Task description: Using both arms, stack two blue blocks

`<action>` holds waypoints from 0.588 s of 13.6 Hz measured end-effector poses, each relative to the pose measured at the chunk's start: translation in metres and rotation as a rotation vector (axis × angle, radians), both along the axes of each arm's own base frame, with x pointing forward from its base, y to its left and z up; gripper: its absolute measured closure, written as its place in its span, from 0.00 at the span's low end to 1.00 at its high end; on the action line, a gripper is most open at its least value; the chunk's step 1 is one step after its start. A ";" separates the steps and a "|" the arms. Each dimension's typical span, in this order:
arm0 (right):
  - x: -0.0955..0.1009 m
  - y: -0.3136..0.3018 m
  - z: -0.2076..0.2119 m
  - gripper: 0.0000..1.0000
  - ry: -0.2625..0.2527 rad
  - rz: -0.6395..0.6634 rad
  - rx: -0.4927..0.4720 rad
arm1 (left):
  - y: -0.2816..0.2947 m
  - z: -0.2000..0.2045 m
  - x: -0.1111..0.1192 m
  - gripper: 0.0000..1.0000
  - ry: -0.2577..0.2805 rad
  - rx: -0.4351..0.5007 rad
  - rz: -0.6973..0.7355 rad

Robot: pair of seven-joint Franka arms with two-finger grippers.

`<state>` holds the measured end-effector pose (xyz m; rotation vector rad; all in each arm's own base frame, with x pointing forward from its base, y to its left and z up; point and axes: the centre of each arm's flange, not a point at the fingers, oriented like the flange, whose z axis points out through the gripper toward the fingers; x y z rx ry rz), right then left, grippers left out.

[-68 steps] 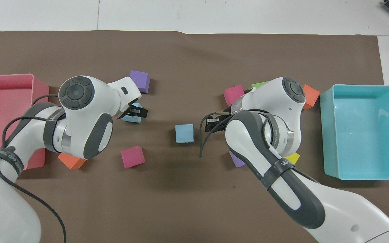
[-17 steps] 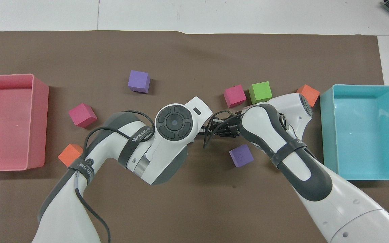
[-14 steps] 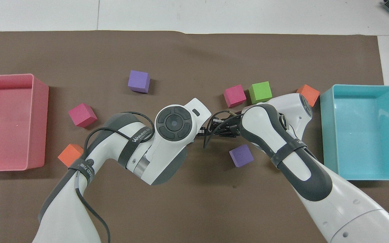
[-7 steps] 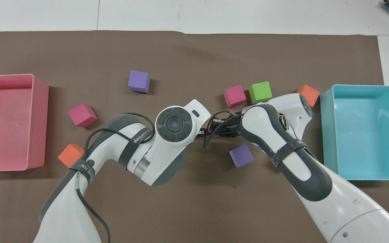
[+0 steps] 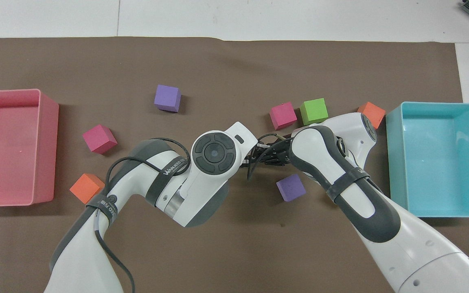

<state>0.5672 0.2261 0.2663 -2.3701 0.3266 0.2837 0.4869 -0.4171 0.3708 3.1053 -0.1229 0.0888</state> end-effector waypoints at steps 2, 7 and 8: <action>0.000 0.000 0.000 0.99 0.000 0.000 0.000 | 0.000 0.000 0.000 0.37 0.000 0.000 0.000; 0.000 0.000 0.000 0.99 0.000 0.000 0.000 | 0.001 0.000 0.000 0.37 0.000 0.000 0.003; 0.000 0.000 0.000 0.99 0.000 0.000 0.000 | 0.001 0.000 0.001 0.36 0.000 0.001 0.004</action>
